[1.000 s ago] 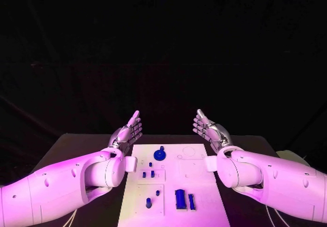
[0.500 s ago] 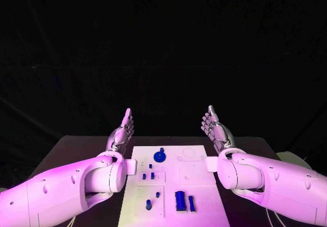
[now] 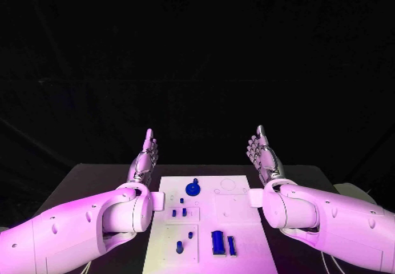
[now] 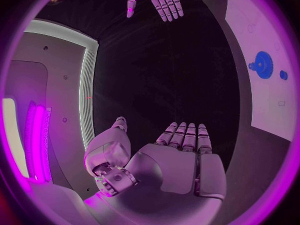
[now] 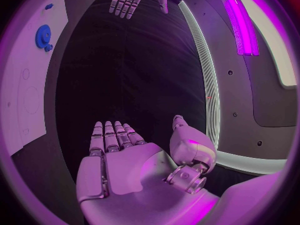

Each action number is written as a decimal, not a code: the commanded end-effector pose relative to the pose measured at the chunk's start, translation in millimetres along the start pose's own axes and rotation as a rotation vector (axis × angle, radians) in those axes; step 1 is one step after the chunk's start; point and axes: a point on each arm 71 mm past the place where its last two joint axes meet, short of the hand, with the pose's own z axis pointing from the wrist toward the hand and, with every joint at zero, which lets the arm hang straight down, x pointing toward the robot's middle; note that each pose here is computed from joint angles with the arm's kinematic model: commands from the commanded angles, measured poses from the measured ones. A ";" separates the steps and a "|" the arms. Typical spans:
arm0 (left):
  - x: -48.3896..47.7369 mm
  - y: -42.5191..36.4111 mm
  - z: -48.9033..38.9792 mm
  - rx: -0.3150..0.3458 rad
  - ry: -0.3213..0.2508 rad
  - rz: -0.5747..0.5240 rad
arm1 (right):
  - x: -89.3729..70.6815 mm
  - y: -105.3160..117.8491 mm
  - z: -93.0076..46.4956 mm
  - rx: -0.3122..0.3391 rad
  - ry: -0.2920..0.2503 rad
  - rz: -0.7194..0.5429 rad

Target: Assemble the parts on the task board

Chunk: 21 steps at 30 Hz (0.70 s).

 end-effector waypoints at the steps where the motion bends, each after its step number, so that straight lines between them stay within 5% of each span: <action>1: 1.3 -2.3 -0.5 0.028 0.002 0.008 | 0.8 1.5 -0.3 -0.019 0.005 0.000; 21: 1.3 -2.3 -0.5 0.028 0.002 0.008 | 0.8 1.5 -0.3 -0.019 0.005 0.000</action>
